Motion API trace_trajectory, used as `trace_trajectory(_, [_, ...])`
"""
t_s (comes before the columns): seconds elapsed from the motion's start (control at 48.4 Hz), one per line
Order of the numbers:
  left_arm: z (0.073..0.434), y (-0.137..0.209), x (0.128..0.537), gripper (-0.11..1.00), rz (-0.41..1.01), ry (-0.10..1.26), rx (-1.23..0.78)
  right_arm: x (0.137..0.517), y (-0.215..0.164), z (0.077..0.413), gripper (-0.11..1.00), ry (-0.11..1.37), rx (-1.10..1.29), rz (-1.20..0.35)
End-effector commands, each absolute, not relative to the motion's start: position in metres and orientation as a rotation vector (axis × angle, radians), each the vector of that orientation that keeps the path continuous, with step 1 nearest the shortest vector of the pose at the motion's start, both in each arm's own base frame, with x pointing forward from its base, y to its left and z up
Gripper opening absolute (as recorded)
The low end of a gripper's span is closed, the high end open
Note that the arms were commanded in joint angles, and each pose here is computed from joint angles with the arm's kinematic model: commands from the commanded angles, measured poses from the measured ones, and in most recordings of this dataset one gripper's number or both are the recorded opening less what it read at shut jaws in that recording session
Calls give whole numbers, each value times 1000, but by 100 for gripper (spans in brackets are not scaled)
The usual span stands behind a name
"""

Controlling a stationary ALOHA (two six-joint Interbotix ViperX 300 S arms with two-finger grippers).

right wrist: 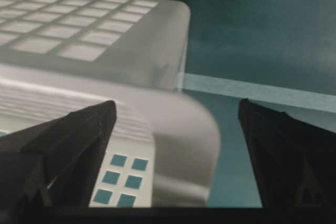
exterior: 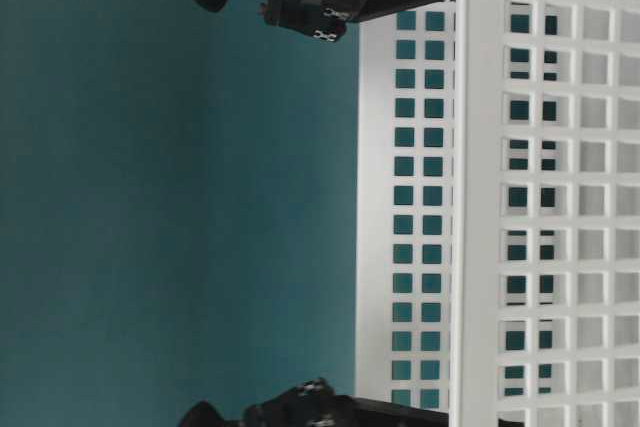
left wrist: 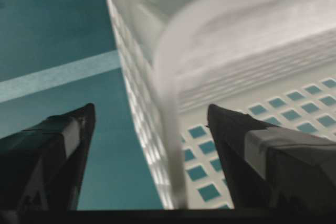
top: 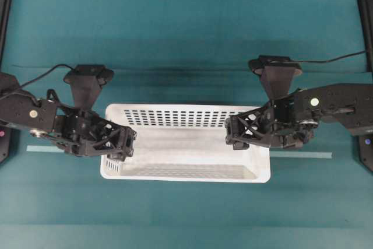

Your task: Lift the white basket with both hands.

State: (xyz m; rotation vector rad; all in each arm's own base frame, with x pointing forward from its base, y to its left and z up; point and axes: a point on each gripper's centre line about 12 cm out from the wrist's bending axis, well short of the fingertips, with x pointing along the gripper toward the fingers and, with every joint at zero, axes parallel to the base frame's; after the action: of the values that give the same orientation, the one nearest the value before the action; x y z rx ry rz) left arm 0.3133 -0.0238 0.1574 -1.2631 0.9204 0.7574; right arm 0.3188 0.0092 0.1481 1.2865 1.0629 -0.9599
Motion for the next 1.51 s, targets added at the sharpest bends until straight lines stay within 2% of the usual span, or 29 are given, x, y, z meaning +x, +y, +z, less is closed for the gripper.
trace_trajectory(0.0, [174,-22,317,85,721,874,-1281,318,8,156,96,1043,1294,-945])
trace_trajectory(0.413, [239,-16,287,85,601,729,-1336,298,2,213,96,962,1337,-885])
trace_trajectory(0.516, [254,-15,273,85,570,700,-1338,290,0,234,96,907,1350,-830])
trace_trajectory(0.682, [278,-8,246,85,475,612,-1292,277,0,267,96,801,1299,-657])
trace_trajectory(0.868, [305,1,223,85,358,484,-1189,261,-5,293,96,606,1193,-438])
trace_trajectory(1.054, [327,8,201,85,292,374,-1102,239,-9,313,96,418,1047,-282])
trace_trajectory(1.281, [343,9,191,85,227,307,-965,217,-14,330,96,278,792,-191])
trace_trajectory(1.487, [357,9,194,85,136,210,-732,205,-16,338,96,206,579,-152])
